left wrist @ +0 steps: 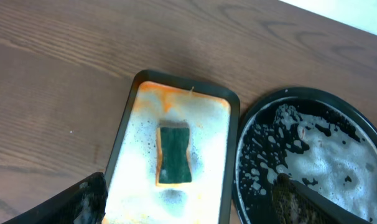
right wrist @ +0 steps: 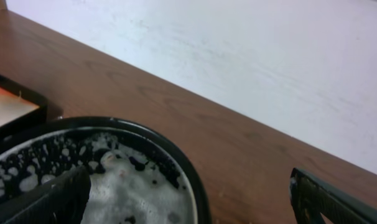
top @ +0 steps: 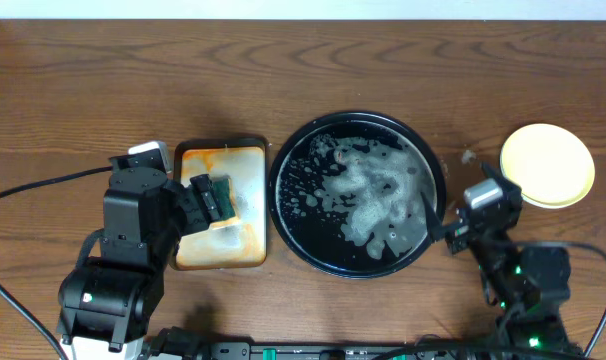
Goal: Clean dirty plates on tray and stack at the side
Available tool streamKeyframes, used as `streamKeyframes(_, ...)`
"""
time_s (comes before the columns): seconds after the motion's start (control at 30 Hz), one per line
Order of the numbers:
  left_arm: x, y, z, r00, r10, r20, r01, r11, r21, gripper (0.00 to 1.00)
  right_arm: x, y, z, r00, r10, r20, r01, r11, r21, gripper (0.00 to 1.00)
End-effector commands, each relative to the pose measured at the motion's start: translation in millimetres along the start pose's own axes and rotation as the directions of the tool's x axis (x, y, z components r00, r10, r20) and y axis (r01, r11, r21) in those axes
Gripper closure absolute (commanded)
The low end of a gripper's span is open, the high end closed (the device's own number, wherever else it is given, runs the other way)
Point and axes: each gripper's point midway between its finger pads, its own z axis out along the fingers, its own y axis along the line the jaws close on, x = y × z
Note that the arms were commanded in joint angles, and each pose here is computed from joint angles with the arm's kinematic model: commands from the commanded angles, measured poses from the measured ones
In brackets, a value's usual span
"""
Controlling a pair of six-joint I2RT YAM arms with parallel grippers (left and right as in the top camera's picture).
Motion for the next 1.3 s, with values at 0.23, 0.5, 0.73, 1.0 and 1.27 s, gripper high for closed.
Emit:
streamKeyframes(0.23,-4,0,-3,1.0,0.003,0.013,-0.003,1.0,-0.002,0.15,30,9,-19,0.995,-0.043,0.086,0.039,0.998,0.043,0.01)
streamKeyframes(0.5,-4,0,-3,1.0,0.003,0.013,-0.003,1.0,-0.002,0.15,30,10,-26,0.985,-0.065,0.162,0.054,0.996,0.07,0.01)
streamKeyframes(0.73,-4,0,-3,1.0,0.003,0.013,-0.003,1.0,-0.002,0.15,45,13,-21,0.989,-0.057,0.137,0.048,0.997,0.064,0.01)
streamKeyframes(1.0,-4,0,-3,1.0,0.003,0.013,-0.003,1.0,-0.002,0.14,49,14,-21,0.992,-0.052,0.119,0.045,0.997,0.057,0.01)
streamKeyframes(1.27,-4,0,-3,1.0,0.003,0.013,-0.003,1.0,-0.002,0.14,61,17,-19,0.997,-0.039,0.072,0.036,0.998,0.043,0.01)
